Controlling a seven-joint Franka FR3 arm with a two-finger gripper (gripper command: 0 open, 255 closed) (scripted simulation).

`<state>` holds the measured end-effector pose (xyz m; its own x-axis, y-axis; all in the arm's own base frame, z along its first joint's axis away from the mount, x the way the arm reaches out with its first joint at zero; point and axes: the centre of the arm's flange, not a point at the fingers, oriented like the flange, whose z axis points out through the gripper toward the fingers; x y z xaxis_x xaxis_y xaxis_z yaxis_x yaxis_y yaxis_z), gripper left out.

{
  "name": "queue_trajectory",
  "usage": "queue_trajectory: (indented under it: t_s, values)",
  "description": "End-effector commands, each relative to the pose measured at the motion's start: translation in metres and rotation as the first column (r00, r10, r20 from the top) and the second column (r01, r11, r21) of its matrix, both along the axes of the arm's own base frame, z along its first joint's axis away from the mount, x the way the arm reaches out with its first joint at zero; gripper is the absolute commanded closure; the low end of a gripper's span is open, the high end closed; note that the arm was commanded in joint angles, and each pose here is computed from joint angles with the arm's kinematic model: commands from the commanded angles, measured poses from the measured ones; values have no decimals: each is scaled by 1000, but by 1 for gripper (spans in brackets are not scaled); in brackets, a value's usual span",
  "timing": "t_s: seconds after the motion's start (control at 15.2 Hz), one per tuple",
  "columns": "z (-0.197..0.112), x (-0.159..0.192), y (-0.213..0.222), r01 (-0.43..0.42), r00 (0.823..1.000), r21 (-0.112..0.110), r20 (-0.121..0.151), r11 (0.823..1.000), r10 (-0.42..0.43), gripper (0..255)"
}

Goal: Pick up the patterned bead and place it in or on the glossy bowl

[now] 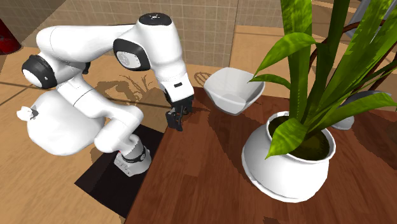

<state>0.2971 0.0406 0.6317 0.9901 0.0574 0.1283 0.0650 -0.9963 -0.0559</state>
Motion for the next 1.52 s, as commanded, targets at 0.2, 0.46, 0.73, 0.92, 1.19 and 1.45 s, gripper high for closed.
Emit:
queue_trajectory:
  t_s: [0.2,0.46,0.73,0.92,1.19,1.45]
  values:
    - [6,-14,37,122,991,-25,-60,992,-124,0]
    - [13,-24,83,261,955,-63,-125,963,-267,0]
    - [-8,-24,83,261,955,-63,-125,963,-267,0]
    - [-24,-24,83,261,955,-63,-125,963,-267,0]
    - [-27,-24,83,261,955,-63,-125,963,-267,0]
    - [-27,-24,83,261,955,-63,-125,963,-267,0]
